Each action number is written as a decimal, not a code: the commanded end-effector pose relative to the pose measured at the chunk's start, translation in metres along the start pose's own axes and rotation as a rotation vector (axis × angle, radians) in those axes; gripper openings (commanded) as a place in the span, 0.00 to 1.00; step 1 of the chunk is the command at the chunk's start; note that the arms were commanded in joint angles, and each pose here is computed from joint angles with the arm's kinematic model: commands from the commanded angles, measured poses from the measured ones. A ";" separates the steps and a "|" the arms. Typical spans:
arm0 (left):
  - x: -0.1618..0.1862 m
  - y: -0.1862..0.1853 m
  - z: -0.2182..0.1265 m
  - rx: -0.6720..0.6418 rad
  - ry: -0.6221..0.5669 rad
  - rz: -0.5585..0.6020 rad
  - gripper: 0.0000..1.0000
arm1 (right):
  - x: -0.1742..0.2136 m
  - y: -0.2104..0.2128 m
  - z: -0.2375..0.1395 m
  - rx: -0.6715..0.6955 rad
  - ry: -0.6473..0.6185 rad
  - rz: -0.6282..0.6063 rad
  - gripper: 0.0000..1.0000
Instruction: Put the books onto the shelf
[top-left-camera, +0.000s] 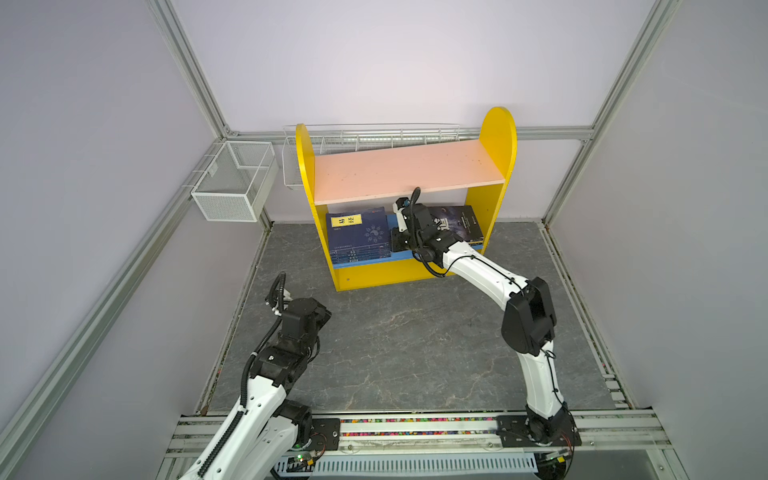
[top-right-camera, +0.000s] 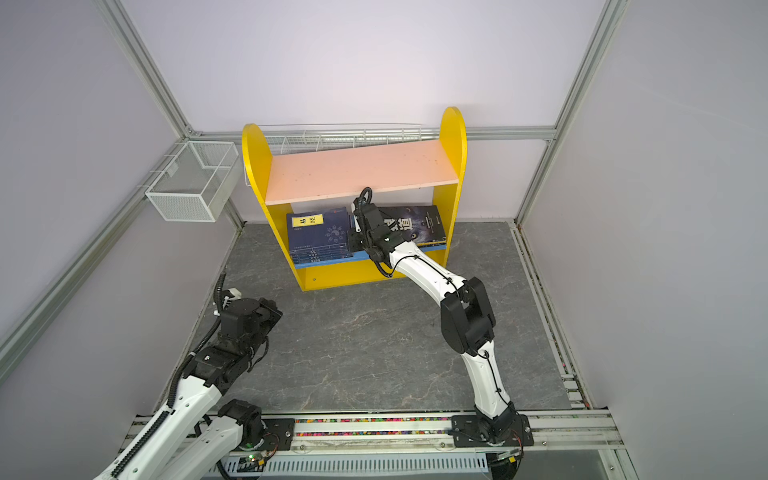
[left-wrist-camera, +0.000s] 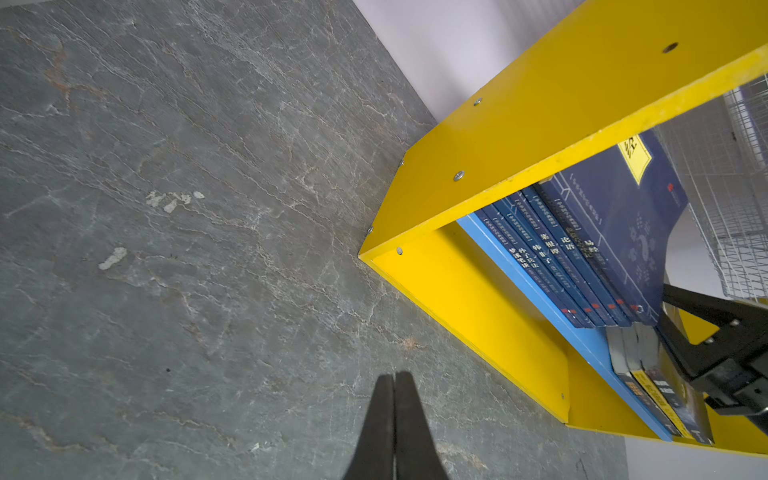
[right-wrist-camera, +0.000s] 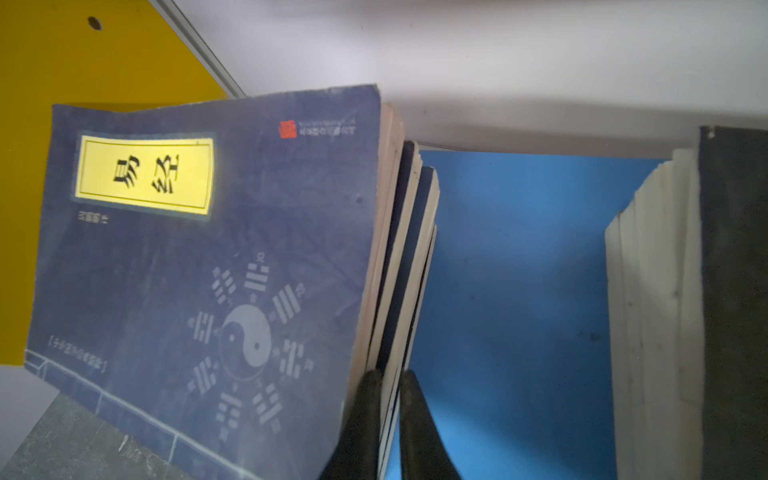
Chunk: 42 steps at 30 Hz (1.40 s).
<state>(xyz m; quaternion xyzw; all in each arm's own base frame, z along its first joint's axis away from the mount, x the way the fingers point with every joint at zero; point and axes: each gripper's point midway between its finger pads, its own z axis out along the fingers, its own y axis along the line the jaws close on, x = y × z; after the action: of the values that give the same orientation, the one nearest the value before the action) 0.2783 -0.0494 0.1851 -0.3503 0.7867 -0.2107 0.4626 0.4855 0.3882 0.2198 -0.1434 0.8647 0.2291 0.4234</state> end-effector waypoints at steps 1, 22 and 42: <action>0.002 0.002 0.000 -0.004 0.002 -0.011 0.00 | 0.001 0.018 0.006 -0.057 -0.002 -0.006 0.15; 0.000 -0.005 0.003 0.005 0.005 0.048 0.00 | -0.031 -0.024 -0.088 0.074 -0.168 -0.105 0.28; -0.096 0.072 0.032 -0.626 -0.351 0.533 0.99 | 0.148 -0.304 -0.249 1.002 -0.166 0.009 0.64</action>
<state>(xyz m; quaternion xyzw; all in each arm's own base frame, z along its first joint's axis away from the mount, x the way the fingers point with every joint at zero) 0.3021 0.0531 0.1709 -0.3301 0.7979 0.1305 0.4871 0.3498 -0.0057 0.1312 0.0857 0.8622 -0.2026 0.4562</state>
